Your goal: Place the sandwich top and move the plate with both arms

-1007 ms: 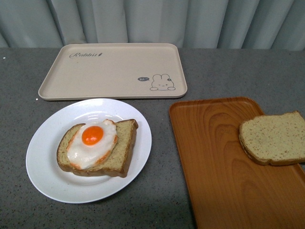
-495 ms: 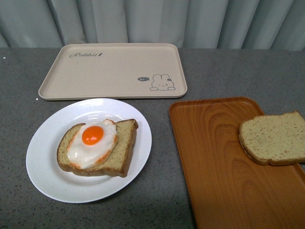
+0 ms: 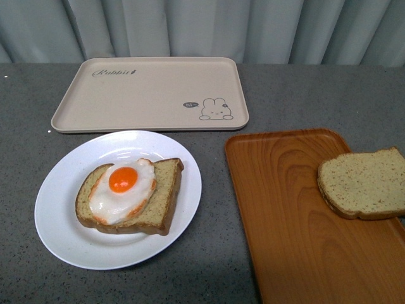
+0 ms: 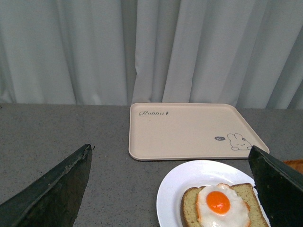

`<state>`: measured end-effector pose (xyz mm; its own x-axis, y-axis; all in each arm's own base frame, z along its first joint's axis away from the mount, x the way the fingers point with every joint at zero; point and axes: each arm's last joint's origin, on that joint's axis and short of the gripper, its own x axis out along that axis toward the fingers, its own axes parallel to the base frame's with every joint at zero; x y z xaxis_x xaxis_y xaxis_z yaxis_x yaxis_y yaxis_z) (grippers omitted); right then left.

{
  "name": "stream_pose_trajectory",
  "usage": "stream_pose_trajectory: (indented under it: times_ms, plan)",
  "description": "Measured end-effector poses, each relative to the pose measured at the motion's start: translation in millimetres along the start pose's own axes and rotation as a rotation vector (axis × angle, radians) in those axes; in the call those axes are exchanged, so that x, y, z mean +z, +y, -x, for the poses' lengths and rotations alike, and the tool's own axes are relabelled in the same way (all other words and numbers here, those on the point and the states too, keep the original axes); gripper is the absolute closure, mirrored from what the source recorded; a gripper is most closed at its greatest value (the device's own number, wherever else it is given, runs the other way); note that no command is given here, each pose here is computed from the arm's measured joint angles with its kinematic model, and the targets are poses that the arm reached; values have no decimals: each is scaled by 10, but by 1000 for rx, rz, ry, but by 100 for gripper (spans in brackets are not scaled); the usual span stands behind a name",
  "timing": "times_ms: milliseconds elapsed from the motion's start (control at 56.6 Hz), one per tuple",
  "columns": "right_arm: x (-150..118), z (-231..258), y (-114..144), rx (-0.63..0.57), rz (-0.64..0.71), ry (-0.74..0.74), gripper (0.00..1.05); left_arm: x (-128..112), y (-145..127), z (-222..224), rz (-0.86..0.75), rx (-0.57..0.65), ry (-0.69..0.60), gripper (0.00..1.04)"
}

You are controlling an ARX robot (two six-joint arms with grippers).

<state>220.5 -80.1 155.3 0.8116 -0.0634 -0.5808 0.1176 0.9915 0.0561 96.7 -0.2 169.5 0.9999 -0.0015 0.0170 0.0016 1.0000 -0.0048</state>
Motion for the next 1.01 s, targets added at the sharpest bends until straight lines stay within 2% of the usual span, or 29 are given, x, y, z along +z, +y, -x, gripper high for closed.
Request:
stream_pose_trajectory:
  times_ms: [177,389,583,831,1007]
  plan:
    - [84,-434,-335,90,-142,184,9,0,0,0,0,0,0,6]
    - [25,-820,-487,266,-344,334,9,0,0,0,0,0,0,6]
    - [-48,-1064,-476,338,-438,380,9,0,0,0,0,0,0,6]
    - [-126,-1264,-345,393,-468,437,9,0,0,0,0,0,0,6]
    - [-236,-1370,-264,384,-465,486,9,0,0,0,0,0,0,6]
